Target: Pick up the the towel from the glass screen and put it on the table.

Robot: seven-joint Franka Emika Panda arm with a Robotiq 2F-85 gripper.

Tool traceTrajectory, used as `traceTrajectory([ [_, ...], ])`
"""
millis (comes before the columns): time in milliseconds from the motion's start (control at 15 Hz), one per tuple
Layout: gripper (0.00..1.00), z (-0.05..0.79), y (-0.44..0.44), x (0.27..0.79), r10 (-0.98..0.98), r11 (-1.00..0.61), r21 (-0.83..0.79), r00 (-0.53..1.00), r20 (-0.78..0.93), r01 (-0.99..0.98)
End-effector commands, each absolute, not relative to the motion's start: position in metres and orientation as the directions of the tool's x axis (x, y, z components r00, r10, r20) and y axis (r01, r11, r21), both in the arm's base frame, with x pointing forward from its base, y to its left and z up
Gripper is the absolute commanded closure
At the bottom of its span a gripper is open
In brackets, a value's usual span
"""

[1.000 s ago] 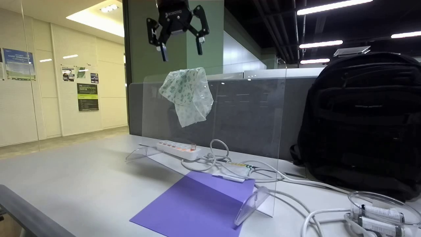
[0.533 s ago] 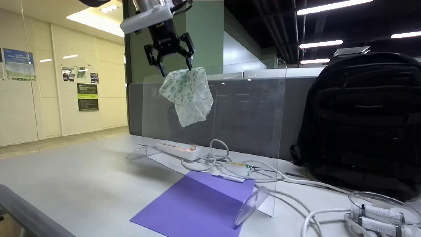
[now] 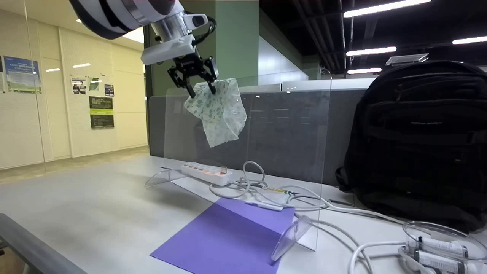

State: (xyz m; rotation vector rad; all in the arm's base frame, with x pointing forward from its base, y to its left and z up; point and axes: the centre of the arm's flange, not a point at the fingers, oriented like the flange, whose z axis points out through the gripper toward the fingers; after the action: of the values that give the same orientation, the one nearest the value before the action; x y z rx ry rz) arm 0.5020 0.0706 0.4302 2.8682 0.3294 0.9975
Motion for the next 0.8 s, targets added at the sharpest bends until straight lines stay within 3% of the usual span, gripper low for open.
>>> traceTrajectory([
  [0, 0.55, 0.427, 0.08, 0.508, 0.194, -0.981, 0.129, 0.733, 0.653, 0.145],
  [467, 1.0, 0.427, 0.08, 0.508, 0.174, -0.985, 0.109, 0.72, 0.671, 0.136],
  [733, 1.0, 0.415, 0.072, 0.503, 0.148, -0.989, 0.105, 0.783, 0.604, 0.106],
])
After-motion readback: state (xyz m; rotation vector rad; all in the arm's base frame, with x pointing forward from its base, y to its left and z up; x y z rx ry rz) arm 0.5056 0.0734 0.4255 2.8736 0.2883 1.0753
